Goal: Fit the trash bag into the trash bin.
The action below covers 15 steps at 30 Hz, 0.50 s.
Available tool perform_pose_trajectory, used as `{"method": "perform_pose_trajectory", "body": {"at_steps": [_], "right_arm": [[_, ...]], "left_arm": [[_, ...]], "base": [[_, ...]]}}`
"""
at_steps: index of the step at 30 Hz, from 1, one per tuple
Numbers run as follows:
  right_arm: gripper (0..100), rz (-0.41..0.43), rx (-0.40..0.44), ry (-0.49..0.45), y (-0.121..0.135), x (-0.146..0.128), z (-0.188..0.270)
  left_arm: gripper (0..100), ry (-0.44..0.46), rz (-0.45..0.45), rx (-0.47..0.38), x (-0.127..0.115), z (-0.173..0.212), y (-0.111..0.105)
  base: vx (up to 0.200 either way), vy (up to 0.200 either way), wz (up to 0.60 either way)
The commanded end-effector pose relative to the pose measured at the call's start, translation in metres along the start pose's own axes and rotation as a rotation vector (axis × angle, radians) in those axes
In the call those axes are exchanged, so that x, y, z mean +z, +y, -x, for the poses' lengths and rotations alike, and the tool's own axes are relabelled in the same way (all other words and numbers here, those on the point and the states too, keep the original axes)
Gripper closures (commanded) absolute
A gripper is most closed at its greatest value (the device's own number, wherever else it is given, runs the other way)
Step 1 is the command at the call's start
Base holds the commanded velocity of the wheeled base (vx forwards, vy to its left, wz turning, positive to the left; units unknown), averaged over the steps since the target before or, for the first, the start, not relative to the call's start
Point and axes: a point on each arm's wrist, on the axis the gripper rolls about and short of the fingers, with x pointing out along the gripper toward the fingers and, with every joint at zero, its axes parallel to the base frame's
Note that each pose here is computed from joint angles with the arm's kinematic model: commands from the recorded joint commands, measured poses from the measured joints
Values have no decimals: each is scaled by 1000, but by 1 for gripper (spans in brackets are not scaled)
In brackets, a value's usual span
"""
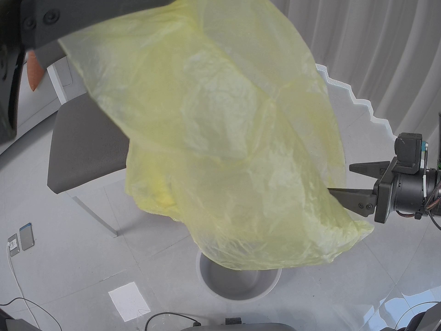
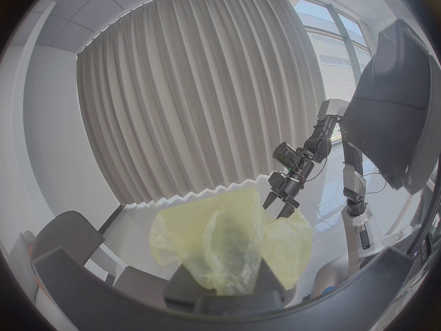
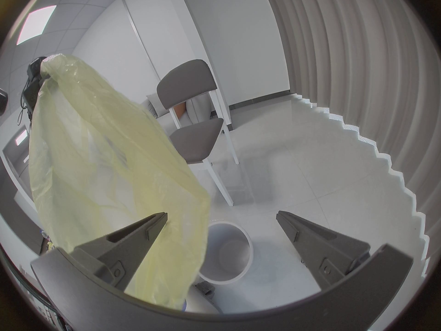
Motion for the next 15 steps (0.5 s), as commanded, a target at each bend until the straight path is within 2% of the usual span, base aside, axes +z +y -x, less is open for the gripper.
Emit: {"method": "perform_pose_trajectory", "body": {"at_steps": [1,15], "right_arm": [[100,0,3,16,0,-3,-4],[100,8,23,16,5,-2,-4]], "left_arm": [[100,-2,0,-1,1,-1,0],[100,-26,12,6,1,-1,0]], "base": [[0,0,0],[0,0,0]]}}
